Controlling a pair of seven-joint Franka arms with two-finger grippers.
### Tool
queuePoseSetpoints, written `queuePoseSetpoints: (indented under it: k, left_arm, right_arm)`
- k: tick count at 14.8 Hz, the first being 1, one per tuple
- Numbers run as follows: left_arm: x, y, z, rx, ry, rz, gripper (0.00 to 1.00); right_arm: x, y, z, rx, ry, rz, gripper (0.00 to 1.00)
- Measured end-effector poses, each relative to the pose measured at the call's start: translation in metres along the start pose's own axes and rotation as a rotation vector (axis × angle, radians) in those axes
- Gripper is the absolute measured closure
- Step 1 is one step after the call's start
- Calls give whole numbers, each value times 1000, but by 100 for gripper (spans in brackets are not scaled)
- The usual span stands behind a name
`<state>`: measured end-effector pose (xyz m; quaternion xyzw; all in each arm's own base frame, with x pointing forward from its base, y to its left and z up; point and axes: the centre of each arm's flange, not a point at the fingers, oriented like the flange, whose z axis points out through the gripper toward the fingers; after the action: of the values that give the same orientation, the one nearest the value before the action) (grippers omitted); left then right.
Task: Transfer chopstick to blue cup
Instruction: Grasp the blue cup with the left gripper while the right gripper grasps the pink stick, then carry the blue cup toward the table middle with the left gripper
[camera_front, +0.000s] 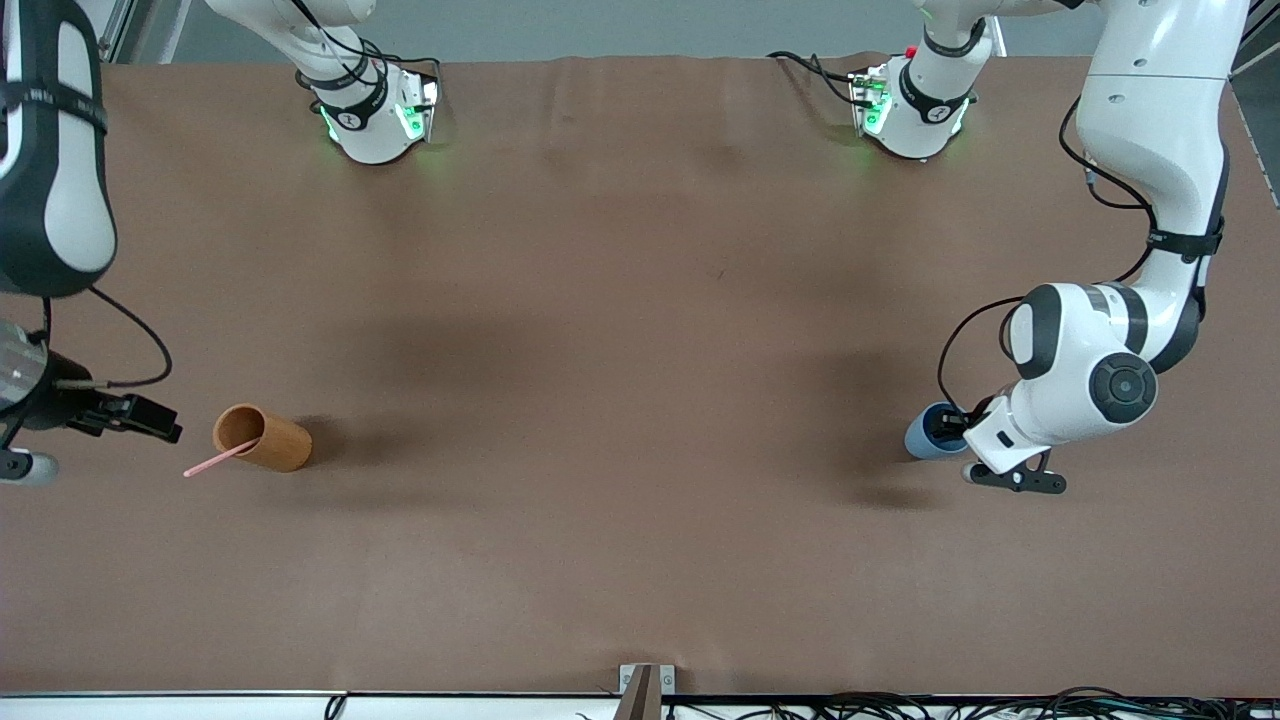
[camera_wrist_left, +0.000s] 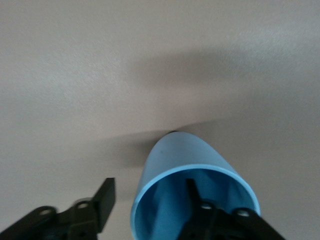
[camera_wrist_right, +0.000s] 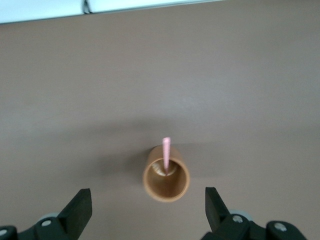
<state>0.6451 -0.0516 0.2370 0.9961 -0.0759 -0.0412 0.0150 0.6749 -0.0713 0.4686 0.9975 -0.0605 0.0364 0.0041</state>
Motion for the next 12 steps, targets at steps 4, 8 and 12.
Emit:
queuePoseSetpoints:
  k: [4,8,12]
  left_arm:
    - [2,1,-2,1,16,2,80]
    - [17,5,-38,3,71,-39,95]
    - [32,85,-113,-36,65,-233,95]
  right_arm:
    - [9,4,46,-1,-34,6,2]
    - [16,-1,81,-2,-33,-1,7]
    - [18,0,104,-4,-51,-1,29]
